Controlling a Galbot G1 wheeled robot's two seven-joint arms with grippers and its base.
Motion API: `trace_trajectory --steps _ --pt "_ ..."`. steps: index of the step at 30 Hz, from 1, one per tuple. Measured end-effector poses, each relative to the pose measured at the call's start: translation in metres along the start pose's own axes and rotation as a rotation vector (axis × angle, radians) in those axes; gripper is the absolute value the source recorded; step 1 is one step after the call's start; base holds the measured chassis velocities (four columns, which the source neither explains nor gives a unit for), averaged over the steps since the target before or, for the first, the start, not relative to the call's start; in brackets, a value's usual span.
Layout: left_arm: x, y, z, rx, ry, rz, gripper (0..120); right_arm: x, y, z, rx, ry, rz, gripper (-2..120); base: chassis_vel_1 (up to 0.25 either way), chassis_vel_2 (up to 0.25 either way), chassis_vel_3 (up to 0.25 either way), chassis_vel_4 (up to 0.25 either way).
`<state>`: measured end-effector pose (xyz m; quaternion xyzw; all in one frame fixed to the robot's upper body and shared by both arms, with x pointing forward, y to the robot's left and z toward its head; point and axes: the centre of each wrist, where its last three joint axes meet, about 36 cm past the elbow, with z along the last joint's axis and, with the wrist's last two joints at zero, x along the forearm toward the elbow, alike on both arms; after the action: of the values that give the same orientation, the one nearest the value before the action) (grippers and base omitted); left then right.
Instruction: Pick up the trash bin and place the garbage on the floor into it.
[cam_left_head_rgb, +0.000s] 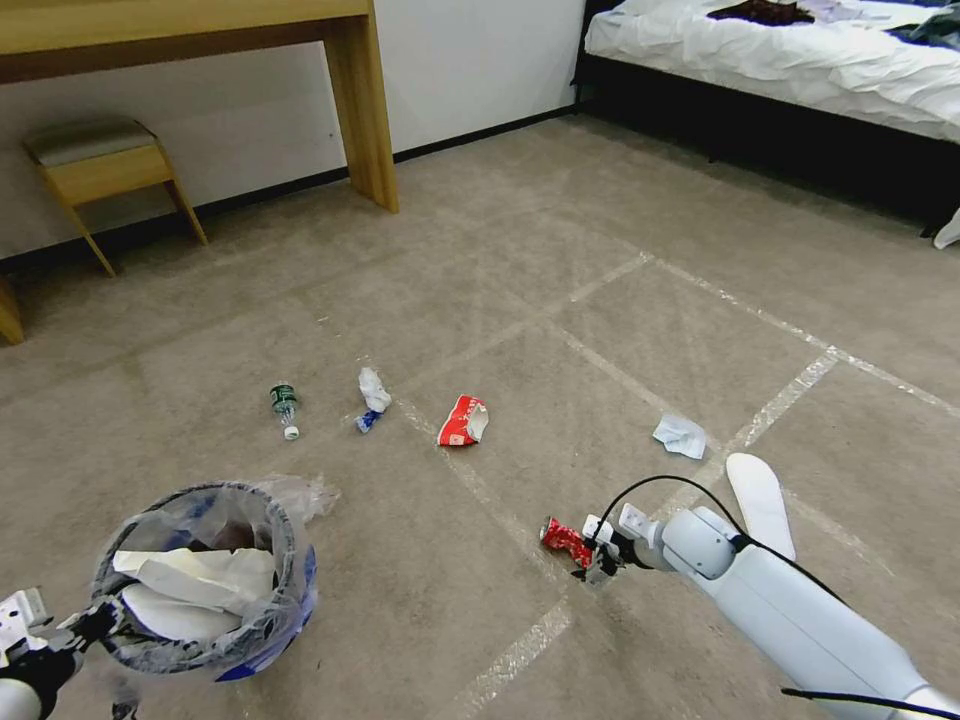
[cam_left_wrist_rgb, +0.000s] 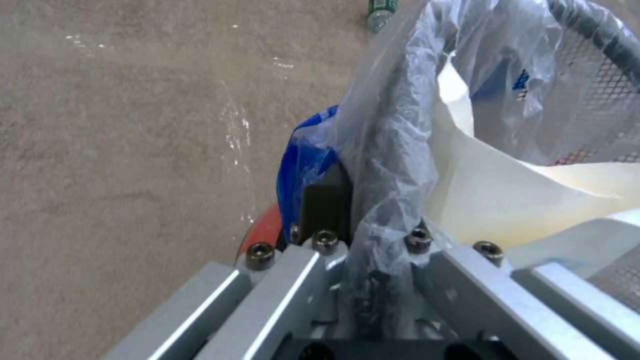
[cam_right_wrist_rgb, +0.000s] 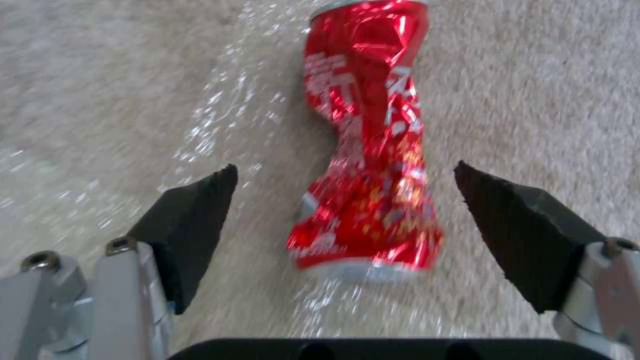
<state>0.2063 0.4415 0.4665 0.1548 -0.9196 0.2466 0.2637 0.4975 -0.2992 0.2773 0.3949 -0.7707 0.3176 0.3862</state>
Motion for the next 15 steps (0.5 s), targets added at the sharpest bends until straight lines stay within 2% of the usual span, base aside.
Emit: trace_trajectory --steps 1,5,7,11,12,13,15 --pt "-0.001 0.001 0.001 0.002 0.001 -0.001 1 -0.003 0.0 0.0 -0.003 -0.001 0.004 90 0.0 0.0 0.0 0.0" --pt "-0.001 0.0 0.002 0.005 0.003 0.001 1 -0.008 0.001 -0.001 -0.007 -0.011 0.018 90 0.0 0.0 0.0 0.0" --pt "-0.001 0.0 0.002 0.007 0.002 0.003 1 -0.015 0.004 0.0 -0.012 -0.012 0.024 79 0.0 0.0 0.0 0.0" --pt "-0.001 0.0 0.002 0.007 0.001 0.005 1 -0.018 0.005 0.002 -0.013 -0.015 0.028 73 0.0 0.0 0.0 0.0" --pt "0.0 0.0 0.001 0.006 0.0 0.005 1 -0.02 0.007 0.005 -0.014 -0.017 0.031 65 0.0 0.0 0.0 0.0" --pt "0.0 0.0 0.001 0.006 0.0 0.005 1 -0.02 0.007 0.005 -0.014 -0.017 0.031 65 0.0 0.0 0.0 0.0" --pt "0.0 -0.001 0.001 0.005 -0.001 0.007 1 -0.023 0.01 0.009 -0.018 -0.021 0.036 51 0.0 0.0 0.0 0.0"
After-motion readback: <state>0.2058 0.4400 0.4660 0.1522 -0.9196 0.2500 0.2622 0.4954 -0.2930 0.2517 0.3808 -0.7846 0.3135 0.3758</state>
